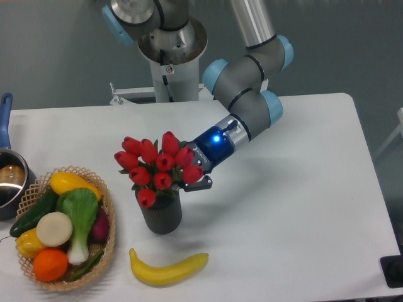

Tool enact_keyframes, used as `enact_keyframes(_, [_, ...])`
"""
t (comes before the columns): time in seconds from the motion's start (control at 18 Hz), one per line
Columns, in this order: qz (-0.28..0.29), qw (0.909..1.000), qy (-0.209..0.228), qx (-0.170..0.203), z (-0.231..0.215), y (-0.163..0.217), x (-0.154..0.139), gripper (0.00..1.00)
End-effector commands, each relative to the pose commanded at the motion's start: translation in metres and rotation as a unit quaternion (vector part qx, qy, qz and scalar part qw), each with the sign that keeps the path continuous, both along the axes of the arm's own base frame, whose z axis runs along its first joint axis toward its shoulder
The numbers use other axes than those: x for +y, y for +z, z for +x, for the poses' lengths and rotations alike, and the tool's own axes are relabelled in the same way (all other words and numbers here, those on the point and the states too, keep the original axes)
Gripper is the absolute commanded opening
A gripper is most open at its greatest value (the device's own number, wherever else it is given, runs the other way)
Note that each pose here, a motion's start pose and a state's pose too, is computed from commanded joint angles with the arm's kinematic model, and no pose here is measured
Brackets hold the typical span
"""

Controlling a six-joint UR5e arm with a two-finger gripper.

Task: Insert the flowers into the vase
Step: 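Push the tulips deeper into the vase, adjusting the bunch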

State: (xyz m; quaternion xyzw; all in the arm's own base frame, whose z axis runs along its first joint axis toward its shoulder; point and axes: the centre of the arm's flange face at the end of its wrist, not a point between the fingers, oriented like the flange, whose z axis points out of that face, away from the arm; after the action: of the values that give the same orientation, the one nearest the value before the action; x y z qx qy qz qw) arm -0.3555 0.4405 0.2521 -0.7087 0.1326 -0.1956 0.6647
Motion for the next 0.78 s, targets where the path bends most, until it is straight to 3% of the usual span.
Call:
enact_keyframes(0.56, [0.001,1.0000,0.000,0.001,0.0008,0.0018,-0.0004,0.46])
enact_keyframes(0.78, [0.001,1.0000,0.000,0.003,0.0016,0.0036,-0.0008,0.39])
